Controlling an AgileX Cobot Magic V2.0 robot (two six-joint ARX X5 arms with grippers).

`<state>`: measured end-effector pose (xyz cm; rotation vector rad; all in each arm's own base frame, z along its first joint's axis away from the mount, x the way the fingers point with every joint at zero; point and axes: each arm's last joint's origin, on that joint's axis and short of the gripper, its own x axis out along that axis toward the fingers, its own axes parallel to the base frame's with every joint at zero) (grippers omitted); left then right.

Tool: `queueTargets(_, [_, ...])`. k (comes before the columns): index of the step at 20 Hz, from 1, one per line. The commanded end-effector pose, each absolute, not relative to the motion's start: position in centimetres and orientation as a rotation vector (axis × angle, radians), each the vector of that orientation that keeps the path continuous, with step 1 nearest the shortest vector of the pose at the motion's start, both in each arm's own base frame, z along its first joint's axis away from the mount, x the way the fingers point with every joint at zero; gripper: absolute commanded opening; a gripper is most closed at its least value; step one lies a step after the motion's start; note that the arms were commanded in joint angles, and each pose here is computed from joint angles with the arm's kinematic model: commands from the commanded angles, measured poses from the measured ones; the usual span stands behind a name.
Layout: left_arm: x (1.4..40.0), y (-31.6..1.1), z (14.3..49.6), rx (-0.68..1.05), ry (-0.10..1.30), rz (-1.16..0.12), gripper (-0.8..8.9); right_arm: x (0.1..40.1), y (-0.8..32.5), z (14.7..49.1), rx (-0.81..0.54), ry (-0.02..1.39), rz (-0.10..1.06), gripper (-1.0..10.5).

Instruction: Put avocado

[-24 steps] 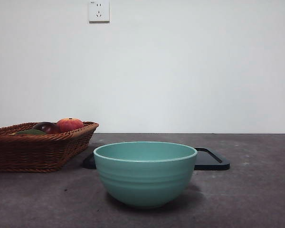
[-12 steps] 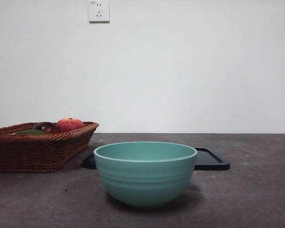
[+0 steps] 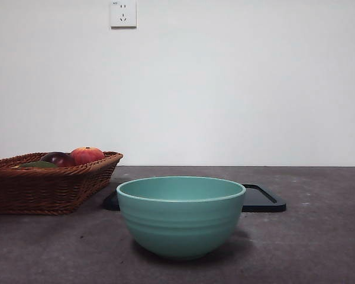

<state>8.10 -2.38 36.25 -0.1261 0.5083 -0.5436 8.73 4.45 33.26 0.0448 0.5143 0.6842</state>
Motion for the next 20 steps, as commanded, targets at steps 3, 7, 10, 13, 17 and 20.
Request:
queueTargets(3, [8.1, -2.5, 36.9, -0.101, 0.471, -0.57, 5.93, 8.7, 4.5, 33.8, 0.041, 0.487, 0.692, 4.4])
queueTargets(7, [8.4, -2.5, 36.8, -0.096, 0.483, -0.57, 5.93, 8.7, 4.5, 33.8, 0.04, 0.487, 0.692, 4.4])
queueTargets(10, [9.6, -2.7, 36.4, -0.1, 0.538, -0.566, 5.93, 8.7, 4.5, 33.9, 0.04, 0.48, 0.693, 4.4])
queueTargets(13, [11.7, -3.0, 35.7, -0.112, 0.624, -0.56, 5.93, 8.7, 4.5, 34.0, 0.041, 0.471, 0.694, 4.4])
queueTargets(17, [15.3, -3.5, 34.1, -0.121, 0.754, -0.527, 5.93, 8.7, 4.5, 34.0, 0.041, 0.472, 0.694, 5.5])
queueTargets(20, [18.0, -3.8, 32.4, -0.107, 0.855, -0.477, 5.93, 8.7, 4.5, 34.0, 0.041, 0.472, 0.694, 5.6])
